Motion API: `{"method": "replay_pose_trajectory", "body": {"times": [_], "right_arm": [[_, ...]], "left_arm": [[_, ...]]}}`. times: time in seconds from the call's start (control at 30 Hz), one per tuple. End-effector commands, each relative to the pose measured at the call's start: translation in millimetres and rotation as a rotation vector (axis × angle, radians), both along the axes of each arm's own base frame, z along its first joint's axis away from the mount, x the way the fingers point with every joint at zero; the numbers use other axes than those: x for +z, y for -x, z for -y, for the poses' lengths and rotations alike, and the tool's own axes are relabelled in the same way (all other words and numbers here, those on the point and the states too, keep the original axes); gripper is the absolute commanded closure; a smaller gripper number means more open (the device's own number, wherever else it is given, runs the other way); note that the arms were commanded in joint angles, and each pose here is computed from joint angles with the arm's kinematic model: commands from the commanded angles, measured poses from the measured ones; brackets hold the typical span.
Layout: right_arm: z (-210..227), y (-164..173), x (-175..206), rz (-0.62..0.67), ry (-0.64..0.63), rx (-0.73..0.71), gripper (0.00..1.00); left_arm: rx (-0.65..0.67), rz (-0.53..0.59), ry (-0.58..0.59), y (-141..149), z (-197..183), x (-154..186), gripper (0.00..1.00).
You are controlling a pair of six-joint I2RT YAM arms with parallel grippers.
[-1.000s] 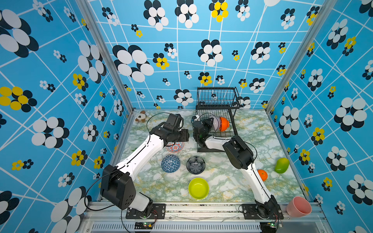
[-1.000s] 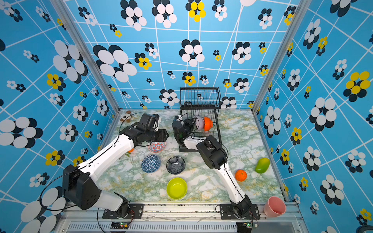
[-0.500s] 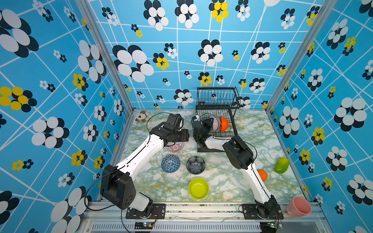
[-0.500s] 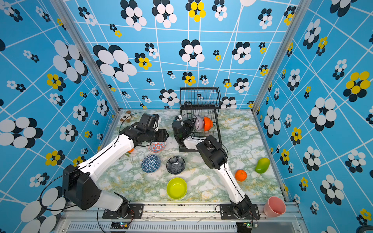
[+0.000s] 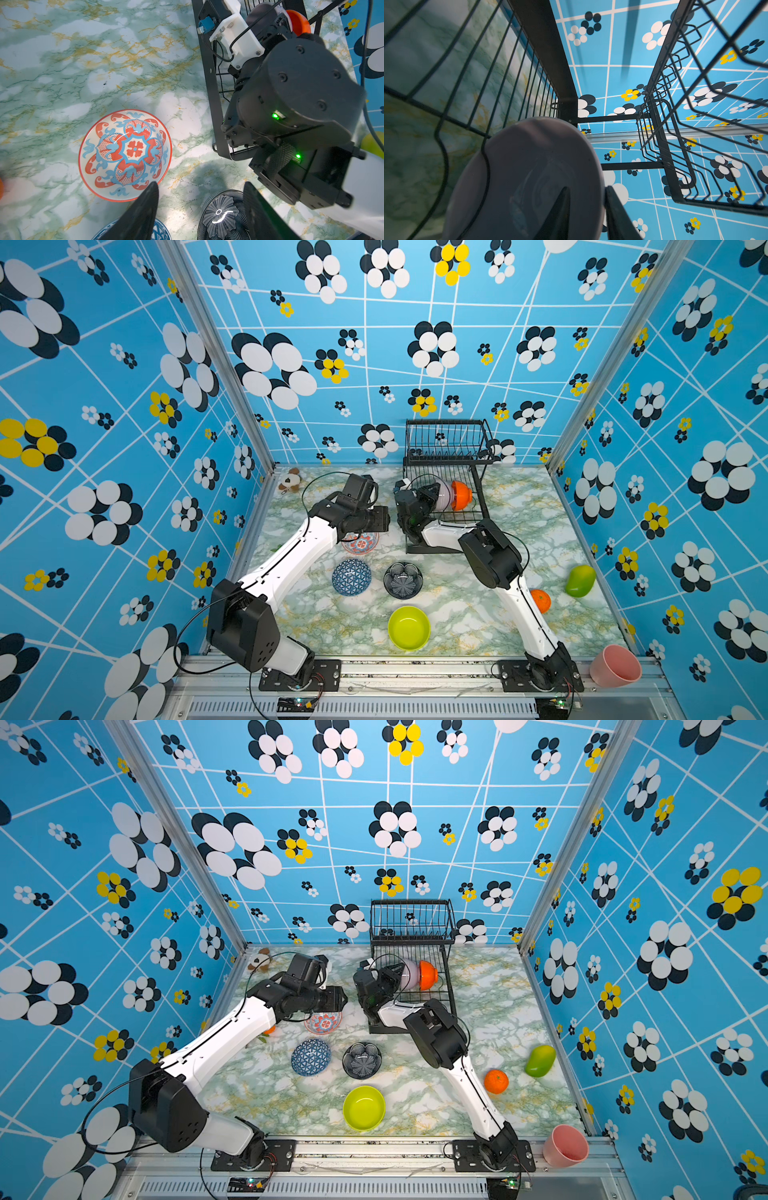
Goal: Load bowls into a dish rack
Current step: Place the bowl in the dish rack.
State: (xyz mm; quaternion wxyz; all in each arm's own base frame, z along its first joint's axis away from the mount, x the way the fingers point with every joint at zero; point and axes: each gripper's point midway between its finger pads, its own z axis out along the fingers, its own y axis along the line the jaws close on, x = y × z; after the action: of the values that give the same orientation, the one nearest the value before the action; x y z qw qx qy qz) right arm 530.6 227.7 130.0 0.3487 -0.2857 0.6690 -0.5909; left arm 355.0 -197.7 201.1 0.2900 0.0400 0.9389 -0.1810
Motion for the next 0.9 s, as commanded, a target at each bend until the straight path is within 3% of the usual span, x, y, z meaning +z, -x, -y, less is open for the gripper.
{"method": "replay_pose_trajectory", "body": {"times": [0.0, 0.87], "right_arm": [[-1.6, 3.0, 16.6, 0.028, -0.045, 0.001, 0.68], [-5.8, 15.5, 34.7, 0.041, -0.147, 0.024, 0.45]], "left_arm": [[-0.008, -0.005, -0.018, 1.8, 0.2, -5.6, 0.33], [0.001, 0.013, -0.033, 1.4, -3.5, -1.5, 0.33]]}}
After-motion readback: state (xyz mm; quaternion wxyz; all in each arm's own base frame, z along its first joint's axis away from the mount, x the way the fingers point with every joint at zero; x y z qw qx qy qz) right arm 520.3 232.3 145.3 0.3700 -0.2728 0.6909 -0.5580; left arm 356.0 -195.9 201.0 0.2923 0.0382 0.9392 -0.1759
